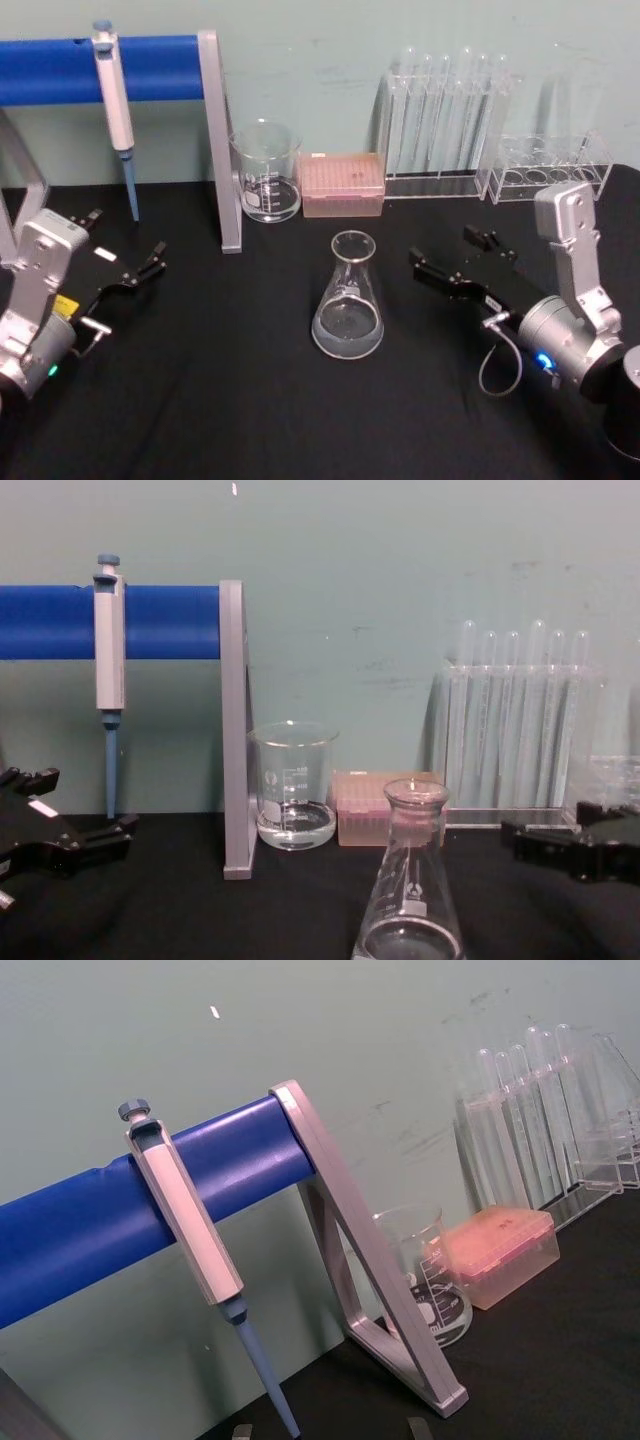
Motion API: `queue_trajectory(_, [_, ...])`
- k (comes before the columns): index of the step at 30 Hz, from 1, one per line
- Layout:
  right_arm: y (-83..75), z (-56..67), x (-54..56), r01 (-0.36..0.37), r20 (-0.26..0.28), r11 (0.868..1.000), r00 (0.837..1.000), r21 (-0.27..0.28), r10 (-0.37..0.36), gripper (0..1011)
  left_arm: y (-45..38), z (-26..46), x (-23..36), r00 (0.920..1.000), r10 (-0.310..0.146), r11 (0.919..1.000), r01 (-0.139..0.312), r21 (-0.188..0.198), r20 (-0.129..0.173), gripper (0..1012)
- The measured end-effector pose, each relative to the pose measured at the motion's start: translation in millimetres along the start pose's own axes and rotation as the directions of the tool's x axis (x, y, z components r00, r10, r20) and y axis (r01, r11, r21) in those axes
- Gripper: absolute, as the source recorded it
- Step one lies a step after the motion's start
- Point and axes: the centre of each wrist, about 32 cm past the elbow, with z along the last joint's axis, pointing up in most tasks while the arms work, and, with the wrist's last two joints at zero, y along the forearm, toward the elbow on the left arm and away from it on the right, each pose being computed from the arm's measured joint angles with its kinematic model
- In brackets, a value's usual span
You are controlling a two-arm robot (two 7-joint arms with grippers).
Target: Grasp the erlenmeyer flask with one hand, shake it three times, then place it back.
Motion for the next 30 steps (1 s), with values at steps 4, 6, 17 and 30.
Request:
queue_trajectory(4, [4.2,-4.5,-1.7,0.002,-0.002,1.000,1.000,-0.015,-0.002,1002,0.0,0.0,0.0,1.0000,0.000,1.0000,0.000,0.000,0.000,1001])
queue_trajectory(6, [6.0,-6.9,-2.3,0.002,-0.003,1.000,1.000,-0.025,-0.002,1003,0.0,0.0,0.0,1.0000,0.000,1.0000,0.000,0.000,0.000,1001])
queue_trajectory(17, [10.0,-14.1,-4.4,-0.005,-0.004,0.998,1.000,-0.058,0.005,1003,0.0,0.0,0.0,1.0000,0.000,1.0000,0.000,0.000,0.000,1001])
queue_trajectory(30, [9.8,-17.5,-5.2,-0.004,0.003,0.997,1.000,-0.071,0.004,1003,0.0,0.0,0.0,1.0000,0.000,1.0000,0.000,0.000,0.000,1001])
